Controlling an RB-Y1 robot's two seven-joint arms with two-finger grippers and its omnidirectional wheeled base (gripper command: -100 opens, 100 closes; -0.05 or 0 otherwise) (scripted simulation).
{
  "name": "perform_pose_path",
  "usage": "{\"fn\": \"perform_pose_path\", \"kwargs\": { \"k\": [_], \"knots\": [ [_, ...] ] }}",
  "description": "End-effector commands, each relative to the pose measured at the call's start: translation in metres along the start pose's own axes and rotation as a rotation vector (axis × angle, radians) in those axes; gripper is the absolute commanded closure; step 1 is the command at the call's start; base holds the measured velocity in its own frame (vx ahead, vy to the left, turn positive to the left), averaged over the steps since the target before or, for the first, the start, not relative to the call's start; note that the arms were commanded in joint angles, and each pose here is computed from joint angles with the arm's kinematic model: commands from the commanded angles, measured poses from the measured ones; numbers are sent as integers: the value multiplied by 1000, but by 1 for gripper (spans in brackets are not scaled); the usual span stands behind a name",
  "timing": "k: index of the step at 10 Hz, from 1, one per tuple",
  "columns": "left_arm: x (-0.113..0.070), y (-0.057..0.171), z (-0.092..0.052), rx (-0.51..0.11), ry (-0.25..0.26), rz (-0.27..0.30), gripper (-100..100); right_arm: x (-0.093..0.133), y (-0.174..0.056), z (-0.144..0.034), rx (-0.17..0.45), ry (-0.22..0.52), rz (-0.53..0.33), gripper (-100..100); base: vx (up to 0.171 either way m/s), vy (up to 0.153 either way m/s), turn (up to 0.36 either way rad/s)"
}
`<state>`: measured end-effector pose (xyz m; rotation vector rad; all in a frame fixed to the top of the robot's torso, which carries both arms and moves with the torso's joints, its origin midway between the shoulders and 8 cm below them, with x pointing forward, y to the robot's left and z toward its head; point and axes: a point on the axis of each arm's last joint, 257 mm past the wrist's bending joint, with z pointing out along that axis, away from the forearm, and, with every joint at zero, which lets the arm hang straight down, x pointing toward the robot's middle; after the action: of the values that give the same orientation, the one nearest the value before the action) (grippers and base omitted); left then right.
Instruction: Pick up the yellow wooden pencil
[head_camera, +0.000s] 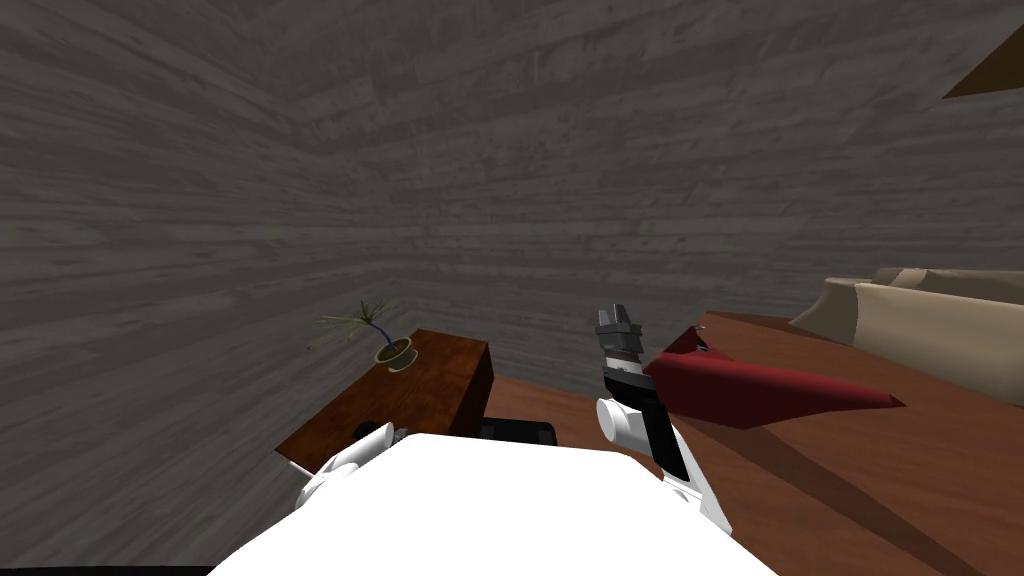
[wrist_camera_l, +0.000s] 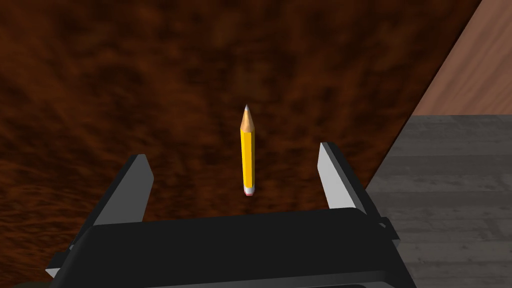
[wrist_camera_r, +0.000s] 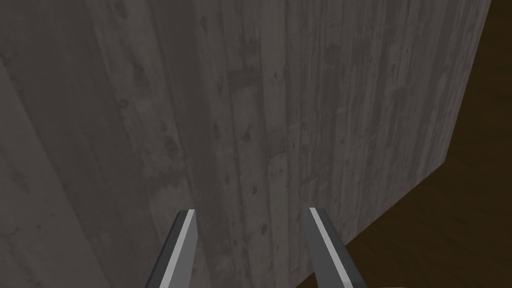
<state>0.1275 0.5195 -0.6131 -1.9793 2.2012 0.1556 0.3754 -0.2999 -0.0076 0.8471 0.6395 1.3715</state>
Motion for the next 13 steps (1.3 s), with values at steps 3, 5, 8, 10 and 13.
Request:
{"fn": "perform_pose_path", "kwargs": {
  "k": [3, 5, 8, 10, 13],
  "knots": [
    [-2, 5, 2, 0, 2, 46, -100, 0, 0, 0, 0, 0, 0, 0, 30, -18, 24],
    [-1, 9, 6, 4, 9, 33, -100, 0, 0, 0, 0, 0, 0, 0, 51, -24, 110],
    [3, 13, 9, 8, 19, 45, -100, 0, 0, 0, 0, 0, 0, 0, 41, -35, 80],
    [3, 13, 9, 9, 19, 88, -100, 0, 0, 0, 0, 0, 0, 0, 16, -14, -16],
    [9, 17, 13, 15, 31, 104, -100, 0, 0, 0, 0, 0, 0, 0, 43, -27, 77]
  ]
}}
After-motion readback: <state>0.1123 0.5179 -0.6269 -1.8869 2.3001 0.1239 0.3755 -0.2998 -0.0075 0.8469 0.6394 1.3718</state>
